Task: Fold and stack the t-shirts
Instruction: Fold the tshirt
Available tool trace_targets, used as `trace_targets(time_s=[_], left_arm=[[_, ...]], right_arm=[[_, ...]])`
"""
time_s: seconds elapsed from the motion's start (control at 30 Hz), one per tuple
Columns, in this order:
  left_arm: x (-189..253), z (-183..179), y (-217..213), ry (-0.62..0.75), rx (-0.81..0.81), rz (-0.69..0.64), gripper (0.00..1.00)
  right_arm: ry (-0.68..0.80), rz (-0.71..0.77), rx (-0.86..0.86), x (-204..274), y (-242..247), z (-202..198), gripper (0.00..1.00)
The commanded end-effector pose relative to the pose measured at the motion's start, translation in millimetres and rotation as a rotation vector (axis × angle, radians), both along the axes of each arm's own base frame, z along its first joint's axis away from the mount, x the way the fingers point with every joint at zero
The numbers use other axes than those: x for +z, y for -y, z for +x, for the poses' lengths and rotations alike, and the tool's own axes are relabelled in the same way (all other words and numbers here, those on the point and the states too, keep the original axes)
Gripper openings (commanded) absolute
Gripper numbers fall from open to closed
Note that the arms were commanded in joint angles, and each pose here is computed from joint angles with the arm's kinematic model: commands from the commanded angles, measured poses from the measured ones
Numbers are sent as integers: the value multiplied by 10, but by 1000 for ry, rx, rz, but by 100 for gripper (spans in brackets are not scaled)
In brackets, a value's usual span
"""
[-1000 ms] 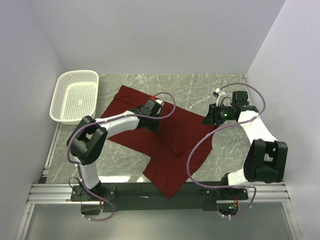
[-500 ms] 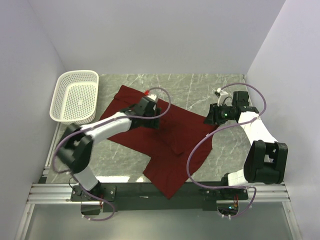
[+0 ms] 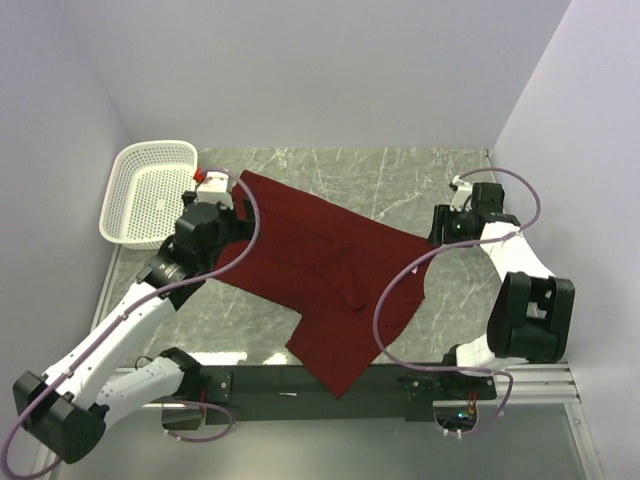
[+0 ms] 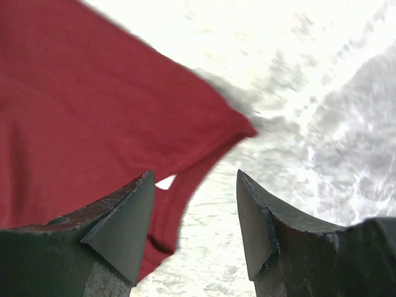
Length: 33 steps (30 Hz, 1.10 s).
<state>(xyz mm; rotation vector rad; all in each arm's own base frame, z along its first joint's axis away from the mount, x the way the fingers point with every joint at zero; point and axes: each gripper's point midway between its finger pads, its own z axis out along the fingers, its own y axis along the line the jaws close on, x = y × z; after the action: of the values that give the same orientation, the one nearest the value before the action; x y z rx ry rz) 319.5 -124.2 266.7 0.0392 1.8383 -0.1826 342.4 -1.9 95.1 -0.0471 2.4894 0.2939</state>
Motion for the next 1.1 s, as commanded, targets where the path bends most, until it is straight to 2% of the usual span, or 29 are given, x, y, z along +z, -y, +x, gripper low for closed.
trace_targets(time_s=[0.0, 0.3, 0.57, 0.77, 0.83, 0.97, 1.03, 1.07], left_arm=[[-197, -161, -154, -37, -3, 95, 99], [-387, -241, -222, -35, 10, 86, 99], [-409, -239, -233, -37, 12, 90, 99], [-438, -236, -224, -47, 10, 92, 99], [-442, -231, -209, -49, 5, 89, 99], [-472, -218, -176, -64, -8, 89, 99], [-502, -210, -174, -73, -6, 93, 99], [-496, -205, -174, -72, -5, 93, 99]], right_arm=[[-52, -14, -87, -180, 163, 48, 63], [-176, 99, -111, -498, 169, 174, 62], [-209, 174, -97, -614, 82, 300, 62], [-247, 171, -117, -720, 114, 267, 55], [-267, 163, -128, -768, 150, 230, 51], [-278, 170, -144, -799, 252, 216, 25], [-262, 151, -150, -773, 312, 268, 19], [-253, 143, -150, -757, 347, 295, 13]])
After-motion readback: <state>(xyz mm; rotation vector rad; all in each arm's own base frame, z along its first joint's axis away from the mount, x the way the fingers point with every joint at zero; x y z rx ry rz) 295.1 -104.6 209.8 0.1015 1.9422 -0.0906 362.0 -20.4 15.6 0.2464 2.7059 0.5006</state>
